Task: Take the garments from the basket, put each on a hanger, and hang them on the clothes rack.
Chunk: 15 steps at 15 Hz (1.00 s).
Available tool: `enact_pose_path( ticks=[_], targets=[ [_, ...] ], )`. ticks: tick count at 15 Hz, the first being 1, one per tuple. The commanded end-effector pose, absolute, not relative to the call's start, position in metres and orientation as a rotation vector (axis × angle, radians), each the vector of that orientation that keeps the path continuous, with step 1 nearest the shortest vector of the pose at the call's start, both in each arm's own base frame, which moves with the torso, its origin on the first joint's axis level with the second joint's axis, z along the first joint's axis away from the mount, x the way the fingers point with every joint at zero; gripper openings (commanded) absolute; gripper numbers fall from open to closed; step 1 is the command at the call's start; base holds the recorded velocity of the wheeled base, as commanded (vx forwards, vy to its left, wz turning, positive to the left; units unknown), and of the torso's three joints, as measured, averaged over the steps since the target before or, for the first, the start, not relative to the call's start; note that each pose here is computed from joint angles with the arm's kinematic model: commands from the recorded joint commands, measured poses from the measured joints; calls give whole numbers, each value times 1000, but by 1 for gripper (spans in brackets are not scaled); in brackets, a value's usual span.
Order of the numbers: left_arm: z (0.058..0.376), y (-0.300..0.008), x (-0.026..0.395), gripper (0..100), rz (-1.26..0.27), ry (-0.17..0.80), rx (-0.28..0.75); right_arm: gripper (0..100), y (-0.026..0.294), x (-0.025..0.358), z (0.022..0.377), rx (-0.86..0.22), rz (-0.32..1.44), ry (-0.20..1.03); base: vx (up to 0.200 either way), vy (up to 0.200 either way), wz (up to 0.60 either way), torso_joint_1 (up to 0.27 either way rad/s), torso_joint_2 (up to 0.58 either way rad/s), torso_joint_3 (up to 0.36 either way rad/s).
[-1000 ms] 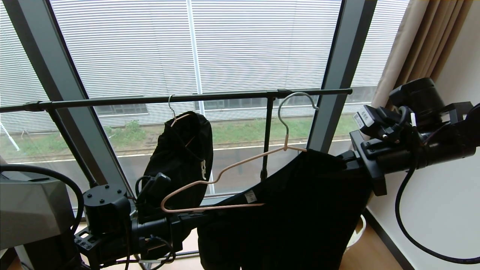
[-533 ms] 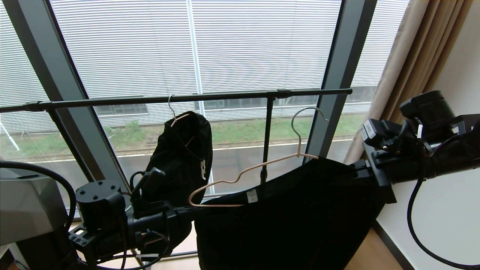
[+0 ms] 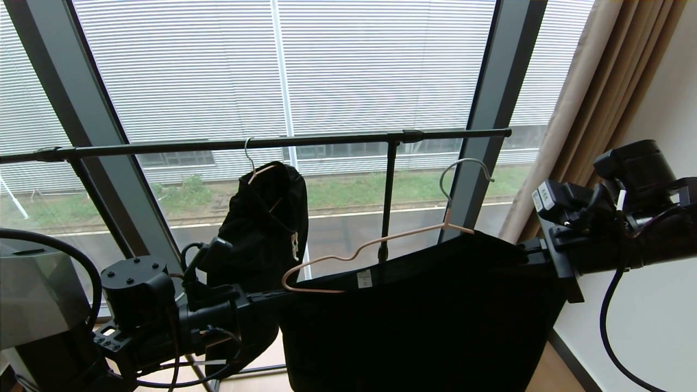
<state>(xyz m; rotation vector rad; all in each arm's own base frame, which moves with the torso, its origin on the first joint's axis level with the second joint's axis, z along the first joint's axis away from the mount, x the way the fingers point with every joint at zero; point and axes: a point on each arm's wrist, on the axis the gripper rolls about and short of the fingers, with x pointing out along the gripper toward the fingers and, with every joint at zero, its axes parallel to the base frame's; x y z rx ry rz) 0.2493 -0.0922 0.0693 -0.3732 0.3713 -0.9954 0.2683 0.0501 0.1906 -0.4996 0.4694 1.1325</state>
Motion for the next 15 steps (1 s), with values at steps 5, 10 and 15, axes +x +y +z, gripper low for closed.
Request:
enact_pose_path(
  ticks=[5, 10, 15],
  targets=[
    [72, -87, 254, 0, -975, 351, -374, 0, 48, 262, 193, -517, 1114, 469, 0, 0, 0, 0, 0, 0],
    [73, -83, 257, 0, -962, 339, -374, 0, 42, 262, 192, -527, 1078, 484, 0, 0, 0, 0, 0, 0],
    [76, -83, 255, 0, -965, 330, -371, 0, 45, 270, 180, -632, 975, 429, 0, 0, 0, 0, 0, 0]
  ],
)
